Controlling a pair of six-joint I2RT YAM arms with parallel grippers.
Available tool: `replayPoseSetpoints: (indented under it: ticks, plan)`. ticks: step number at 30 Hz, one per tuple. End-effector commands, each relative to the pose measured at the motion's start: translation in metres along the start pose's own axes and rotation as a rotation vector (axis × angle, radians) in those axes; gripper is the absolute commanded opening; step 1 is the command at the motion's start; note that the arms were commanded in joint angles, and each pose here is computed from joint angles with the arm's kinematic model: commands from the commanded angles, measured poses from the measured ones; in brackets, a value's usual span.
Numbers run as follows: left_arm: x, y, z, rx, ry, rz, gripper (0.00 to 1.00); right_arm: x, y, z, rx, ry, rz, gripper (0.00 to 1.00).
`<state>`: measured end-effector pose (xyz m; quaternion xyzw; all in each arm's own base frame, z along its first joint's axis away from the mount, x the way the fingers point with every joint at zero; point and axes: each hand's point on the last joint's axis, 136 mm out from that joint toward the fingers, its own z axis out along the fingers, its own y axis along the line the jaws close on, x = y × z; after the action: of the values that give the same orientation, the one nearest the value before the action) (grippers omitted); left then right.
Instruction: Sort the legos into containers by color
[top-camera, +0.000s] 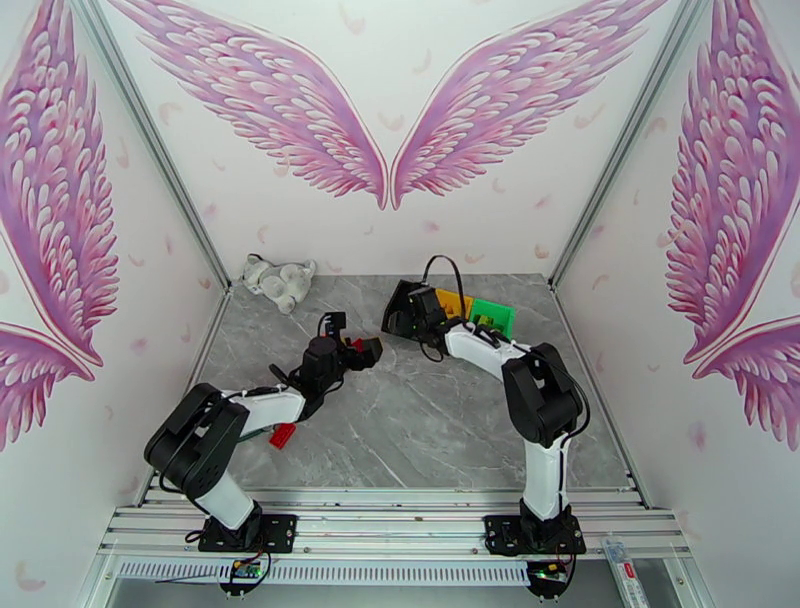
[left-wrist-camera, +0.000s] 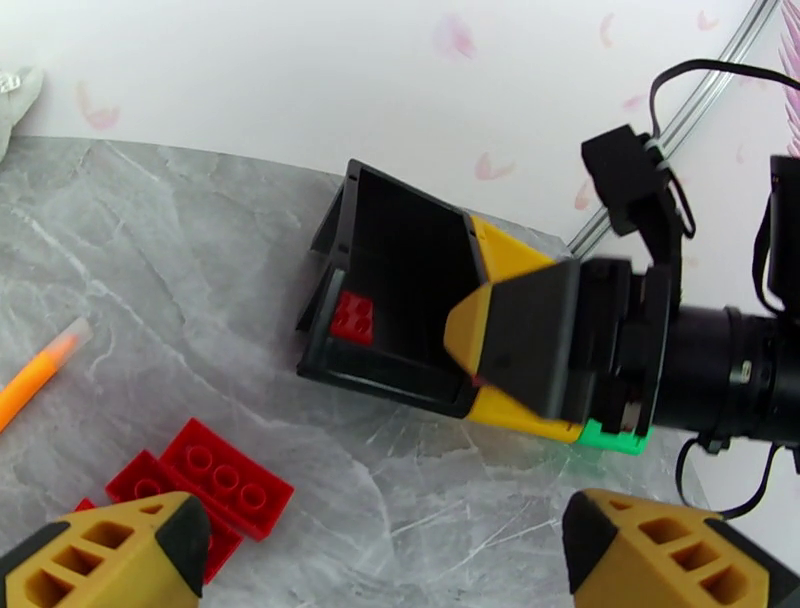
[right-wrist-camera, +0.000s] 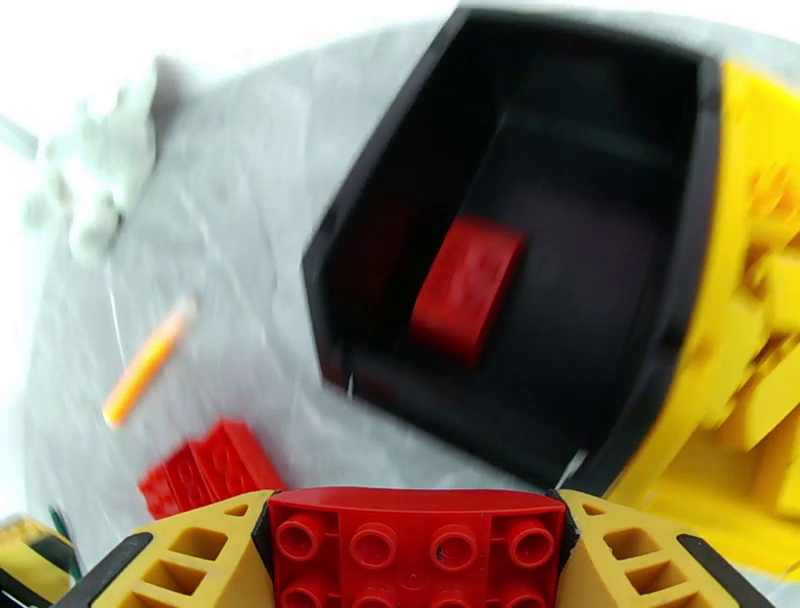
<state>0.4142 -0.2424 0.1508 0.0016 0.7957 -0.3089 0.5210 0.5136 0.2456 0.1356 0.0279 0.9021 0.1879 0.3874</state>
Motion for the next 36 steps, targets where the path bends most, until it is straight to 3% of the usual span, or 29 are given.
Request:
replayPoseSetpoints:
  ticks: [1, 8, 14, 24, 36]
  plan:
    - [-0.018, -0.015, 0.013, 0.049, -0.047, 0.004, 0.99, -0.028, -0.001, 0.008, 0.007, -0.033, 0.035, 0.51]
    - [-0.022, -0.019, 0.029, 0.07, -0.053, -0.005, 0.99, -0.058, -0.002, 0.027, 0.049, -0.041, 0.035, 0.77]
    - [-0.026, -0.012, 0.027, 0.061, -0.068, -0.015, 0.99, -0.07, 0.001, 0.02, 0.051, -0.058, 0.027, 0.91]
    - [-0.035, 0.008, -0.006, -0.021, -0.131, -0.014, 0.99, -0.041, 0.023, -0.01, -0.022, -0.06, -0.015, 0.89]
    - [-0.034, 0.05, -0.057, -0.186, -0.17, -0.036, 0.99, 0.043, 0.076, -0.017, -0.106, 0.036, -0.156, 0.94]
